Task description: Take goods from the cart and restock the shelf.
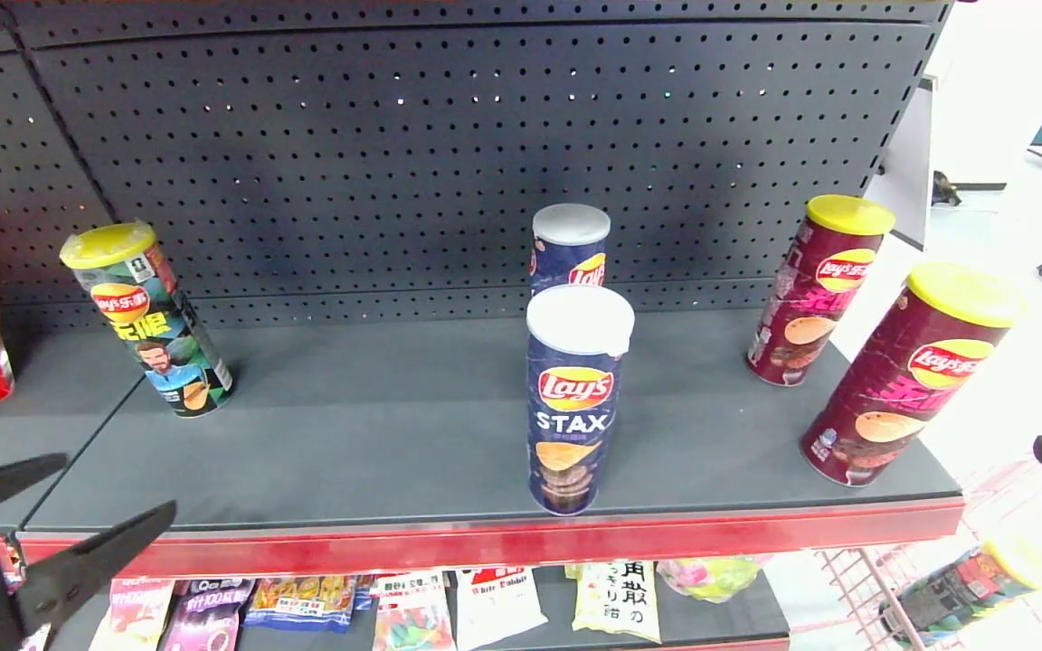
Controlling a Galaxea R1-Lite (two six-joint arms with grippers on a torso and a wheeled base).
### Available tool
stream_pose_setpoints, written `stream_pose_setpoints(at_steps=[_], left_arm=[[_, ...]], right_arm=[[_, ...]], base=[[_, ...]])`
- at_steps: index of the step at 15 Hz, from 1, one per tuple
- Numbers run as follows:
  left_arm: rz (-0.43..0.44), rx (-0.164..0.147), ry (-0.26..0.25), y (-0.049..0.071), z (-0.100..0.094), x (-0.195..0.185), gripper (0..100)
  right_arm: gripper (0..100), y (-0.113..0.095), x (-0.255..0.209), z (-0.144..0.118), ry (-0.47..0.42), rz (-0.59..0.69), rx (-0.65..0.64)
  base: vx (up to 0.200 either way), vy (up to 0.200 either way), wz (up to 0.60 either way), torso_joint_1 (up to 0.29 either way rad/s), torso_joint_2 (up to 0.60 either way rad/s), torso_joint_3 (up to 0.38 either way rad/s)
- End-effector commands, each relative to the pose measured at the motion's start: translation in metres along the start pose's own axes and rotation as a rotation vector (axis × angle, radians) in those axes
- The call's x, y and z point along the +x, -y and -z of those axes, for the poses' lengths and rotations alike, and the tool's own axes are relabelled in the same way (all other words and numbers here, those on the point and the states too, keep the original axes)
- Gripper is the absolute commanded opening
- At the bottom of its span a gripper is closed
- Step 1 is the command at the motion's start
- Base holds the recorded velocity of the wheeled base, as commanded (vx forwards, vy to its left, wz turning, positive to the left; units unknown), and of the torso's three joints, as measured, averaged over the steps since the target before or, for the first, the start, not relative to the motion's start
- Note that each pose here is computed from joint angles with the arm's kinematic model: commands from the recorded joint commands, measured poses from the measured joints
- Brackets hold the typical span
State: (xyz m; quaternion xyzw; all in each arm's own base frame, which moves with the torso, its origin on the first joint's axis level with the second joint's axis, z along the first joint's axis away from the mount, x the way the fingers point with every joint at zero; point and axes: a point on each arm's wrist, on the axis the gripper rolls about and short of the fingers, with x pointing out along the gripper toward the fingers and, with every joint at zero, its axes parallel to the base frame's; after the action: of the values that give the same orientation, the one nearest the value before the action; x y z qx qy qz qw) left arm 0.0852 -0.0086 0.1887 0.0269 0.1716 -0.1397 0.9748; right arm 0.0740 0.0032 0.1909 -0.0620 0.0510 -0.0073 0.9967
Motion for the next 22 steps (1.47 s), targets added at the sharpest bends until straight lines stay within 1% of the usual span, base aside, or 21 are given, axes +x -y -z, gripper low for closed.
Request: stream_pose_setpoints(at_steps=[1, 2, 3, 4, 5, 7, 10, 12, 16, 18, 21, 22], left_arm=[[-0.176, -0.032, 0.041, 0.011, 0.037, -0.052, 100], [-0.166, 0.002, 0.015, 0.013, 0.040, -0.058, 100], [-0.159, 0.009, 0.022, 0.014, 0.039, -0.060, 100], [-0.155, 0.022, 0.015, 0.014, 0.039, -0.059, 100], [-0.162, 0.046, 0.024, 0.014, 0.036, -0.059, 100], [-0.167, 0.051, 0.042, 0.014, 0.032, -0.061, 100], [-0.170, 0.055, 0.054, 0.013, 0.031, -0.061, 100], [-0.188, 0.054, 0.055, 0.013, 0.031, -0.062, 100], [-0.188, 0.052, 0.050, 0.013, 0.032, -0.061, 100], [-0.181, 0.058, 0.057, 0.013, 0.032, -0.062, 100], [-0.182, 0.065, 0.062, 0.014, 0.031, -0.063, 100], [-0.180, 0.066, 0.070, 0.014, 0.033, -0.064, 100]], right_arm=[[100, 0.001, 0.001, 0.007, -0.039, 0.013, -0.014], [100, 0.000, -0.001, 0.008, -0.047, 0.003, -0.015], [100, 0.000, -0.002, 0.008, -0.044, -0.011, -0.014], [100, 0.000, -0.002, 0.010, -0.051, -0.016, -0.010], [100, 0.001, -0.002, 0.018, -0.079, 0.009, -0.010], [100, 0.002, -0.002, 0.023, -0.108, 0.021, -0.006], [100, 0.002, 0.000, 0.023, -0.117, 0.022, -0.005], [100, 0.002, -0.001, 0.023, -0.112, 0.031, -0.008], [100, 0.004, -0.002, 0.024, -0.122, 0.056, -0.007], [100, 0.004, -0.003, 0.024, -0.119, 0.058, -0.010], [100, 0.004, -0.005, 0.024, -0.112, 0.055, -0.022], [100, 0.004, -0.005, 0.024, -0.113, 0.055, -0.022]], base=[[0.000, 0.000, 0.00, 0.000, 0.00, 0.000], [0.000, 0.000, 0.00, 0.000, 0.00, 0.000], [0.000, 0.000, 0.00, 0.000, 0.00, 0.000], [0.000, 0.000, 0.00, 0.000, 0.00, 0.000], [0.000, 0.000, 0.00, 0.000, 0.00, 0.000], [0.000, 0.000, 0.00, 0.000, 0.00, 0.000], [0.000, 0.000, 0.00, 0.000, 0.00, 0.000], [0.000, 0.000, 0.00, 0.000, 0.00, 0.000], [-0.200, 0.000, 0.00, 0.008, 0.00, 0.001], [-0.200, 0.000, 0.00, -0.002, 0.00, 0.005], [0.000, 0.000, 0.00, 0.000, 0.00, 0.000], [0.000, 0.000, -0.60, 0.007, 0.00, 0.002]])
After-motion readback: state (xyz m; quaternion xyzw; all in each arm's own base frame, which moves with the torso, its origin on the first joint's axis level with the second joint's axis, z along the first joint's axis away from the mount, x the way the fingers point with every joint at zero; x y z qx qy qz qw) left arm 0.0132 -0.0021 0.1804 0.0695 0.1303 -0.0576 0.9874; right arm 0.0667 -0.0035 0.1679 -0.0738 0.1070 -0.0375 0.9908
